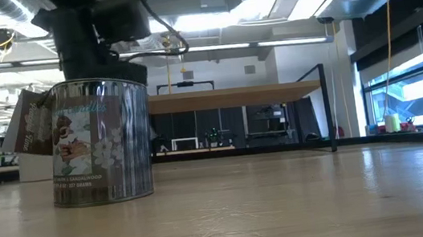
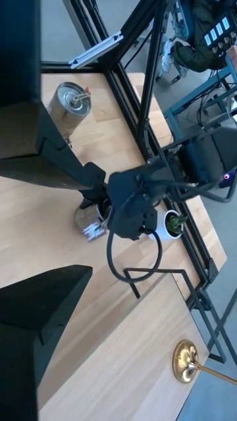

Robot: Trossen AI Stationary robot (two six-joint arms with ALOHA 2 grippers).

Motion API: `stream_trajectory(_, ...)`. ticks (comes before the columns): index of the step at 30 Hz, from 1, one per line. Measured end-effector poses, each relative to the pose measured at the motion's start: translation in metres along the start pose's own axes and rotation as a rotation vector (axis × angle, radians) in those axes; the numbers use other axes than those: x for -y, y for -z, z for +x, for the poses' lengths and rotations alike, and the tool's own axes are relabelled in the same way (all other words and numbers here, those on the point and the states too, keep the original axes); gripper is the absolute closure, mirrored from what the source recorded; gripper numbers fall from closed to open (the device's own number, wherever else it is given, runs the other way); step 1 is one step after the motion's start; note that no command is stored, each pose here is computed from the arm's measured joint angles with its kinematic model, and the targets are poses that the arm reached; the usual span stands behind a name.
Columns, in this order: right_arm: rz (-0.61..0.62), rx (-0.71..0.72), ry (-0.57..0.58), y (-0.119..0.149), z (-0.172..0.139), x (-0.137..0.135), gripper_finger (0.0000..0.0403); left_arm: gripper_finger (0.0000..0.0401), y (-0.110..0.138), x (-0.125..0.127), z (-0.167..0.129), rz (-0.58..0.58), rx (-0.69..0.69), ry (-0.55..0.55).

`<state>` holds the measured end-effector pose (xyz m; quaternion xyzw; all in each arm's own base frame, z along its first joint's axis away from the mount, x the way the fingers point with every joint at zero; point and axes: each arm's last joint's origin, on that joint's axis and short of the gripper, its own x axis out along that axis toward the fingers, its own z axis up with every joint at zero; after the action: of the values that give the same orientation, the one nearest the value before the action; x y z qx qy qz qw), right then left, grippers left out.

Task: Pick & Place candle stick holders
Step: Put the top silver scented candle on the shelf

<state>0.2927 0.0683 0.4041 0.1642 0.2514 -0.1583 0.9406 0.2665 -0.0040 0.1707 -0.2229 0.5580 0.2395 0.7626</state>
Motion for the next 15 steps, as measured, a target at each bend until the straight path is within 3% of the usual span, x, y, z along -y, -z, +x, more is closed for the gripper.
stream_trajectory(8,-0.003,-0.005,0.004,0.001,0.000,0.000,0.0199,0.0029,-0.008,0.012,0.006,-0.004,0.098,0.066)
stream_trajectory(15,-0.006,-0.010,0.007,0.001,0.000,0.001,0.0199,0.0030,-0.014,0.019,0.020,-0.004,0.097,0.101)
